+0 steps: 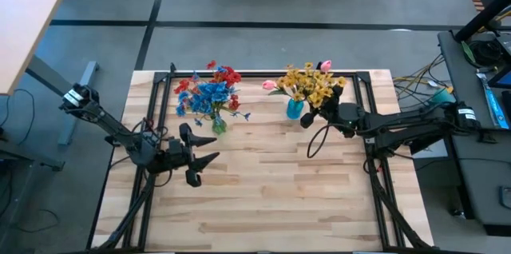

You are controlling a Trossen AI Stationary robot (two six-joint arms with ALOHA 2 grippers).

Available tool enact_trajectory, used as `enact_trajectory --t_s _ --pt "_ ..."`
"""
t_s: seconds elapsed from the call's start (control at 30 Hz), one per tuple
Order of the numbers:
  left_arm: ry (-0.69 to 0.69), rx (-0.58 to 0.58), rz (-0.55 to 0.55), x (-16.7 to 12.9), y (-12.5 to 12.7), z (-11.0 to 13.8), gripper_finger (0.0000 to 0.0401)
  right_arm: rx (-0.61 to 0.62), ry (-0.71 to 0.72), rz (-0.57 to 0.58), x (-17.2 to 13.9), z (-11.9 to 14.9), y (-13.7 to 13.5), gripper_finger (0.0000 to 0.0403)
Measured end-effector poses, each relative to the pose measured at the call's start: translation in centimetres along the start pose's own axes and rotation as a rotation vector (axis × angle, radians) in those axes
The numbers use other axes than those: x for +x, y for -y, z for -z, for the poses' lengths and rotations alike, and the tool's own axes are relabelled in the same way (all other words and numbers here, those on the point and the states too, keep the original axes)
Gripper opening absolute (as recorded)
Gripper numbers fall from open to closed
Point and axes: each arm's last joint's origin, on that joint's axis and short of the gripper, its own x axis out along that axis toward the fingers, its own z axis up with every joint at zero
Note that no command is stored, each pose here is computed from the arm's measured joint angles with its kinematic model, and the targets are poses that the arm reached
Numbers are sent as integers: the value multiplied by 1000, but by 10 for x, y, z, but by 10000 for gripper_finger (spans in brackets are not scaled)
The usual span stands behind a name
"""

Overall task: Sort flowers into vase by color
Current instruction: Put the yellow flowers into the blue vase

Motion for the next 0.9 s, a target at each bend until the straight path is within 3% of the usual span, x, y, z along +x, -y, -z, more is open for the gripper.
enact_trajectory --t_s 0.4,0.9 --pt "-3 4 -1 0 0 1 205 -8 -4 35 13 -9 0 9" --pt "-16 -6 0 0 0 3 205 -38 -69 31 27 5 -12 9"
